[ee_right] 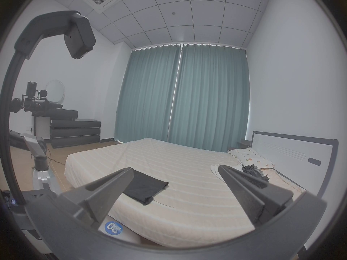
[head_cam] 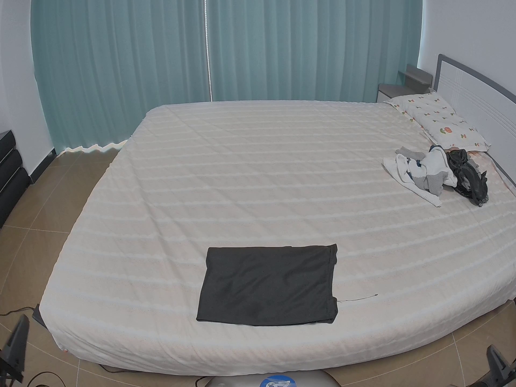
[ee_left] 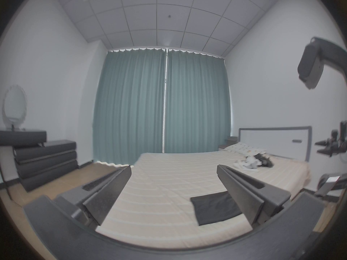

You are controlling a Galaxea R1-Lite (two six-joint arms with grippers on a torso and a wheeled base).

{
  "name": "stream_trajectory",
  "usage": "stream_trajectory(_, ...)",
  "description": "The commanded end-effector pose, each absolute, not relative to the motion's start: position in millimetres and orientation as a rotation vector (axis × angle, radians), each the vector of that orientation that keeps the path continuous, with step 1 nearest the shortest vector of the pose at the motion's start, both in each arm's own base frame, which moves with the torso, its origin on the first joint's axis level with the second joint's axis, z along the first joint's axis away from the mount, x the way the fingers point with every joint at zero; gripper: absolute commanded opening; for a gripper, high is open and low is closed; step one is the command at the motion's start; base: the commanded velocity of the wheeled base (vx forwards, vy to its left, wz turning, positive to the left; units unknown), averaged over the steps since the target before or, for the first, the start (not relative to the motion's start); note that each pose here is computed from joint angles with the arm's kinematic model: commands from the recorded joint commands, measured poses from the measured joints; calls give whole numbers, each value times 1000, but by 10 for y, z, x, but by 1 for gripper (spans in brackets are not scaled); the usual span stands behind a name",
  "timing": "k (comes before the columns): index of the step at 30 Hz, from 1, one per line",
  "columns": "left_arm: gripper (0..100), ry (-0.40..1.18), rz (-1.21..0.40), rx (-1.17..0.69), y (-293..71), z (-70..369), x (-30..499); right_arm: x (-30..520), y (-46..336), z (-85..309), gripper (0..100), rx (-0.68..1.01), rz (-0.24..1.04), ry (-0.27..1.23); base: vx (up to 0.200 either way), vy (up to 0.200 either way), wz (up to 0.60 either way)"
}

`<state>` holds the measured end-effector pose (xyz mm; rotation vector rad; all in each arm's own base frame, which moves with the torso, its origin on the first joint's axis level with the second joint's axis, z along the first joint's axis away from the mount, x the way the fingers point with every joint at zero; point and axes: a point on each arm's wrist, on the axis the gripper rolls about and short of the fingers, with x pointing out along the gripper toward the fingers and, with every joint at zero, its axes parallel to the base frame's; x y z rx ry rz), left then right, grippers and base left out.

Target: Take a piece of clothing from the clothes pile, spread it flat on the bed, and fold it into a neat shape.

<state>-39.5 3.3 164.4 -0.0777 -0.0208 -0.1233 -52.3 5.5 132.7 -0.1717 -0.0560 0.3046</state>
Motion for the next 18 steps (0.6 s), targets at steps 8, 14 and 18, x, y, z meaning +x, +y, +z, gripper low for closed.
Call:
stream_trajectory(8,100,18,195,41,41,857,-287,-282,30,829,100,-36,143,31,0,0,0)
stream_trajectory(14,100,23,200,58,43,848,-285,-265,20,816,100,-105,102,10,0,0,0)
stream_trajectory(18,100,21,199,25,43,829,-276,-258,14,795,100,-50,71,21,0,0,0)
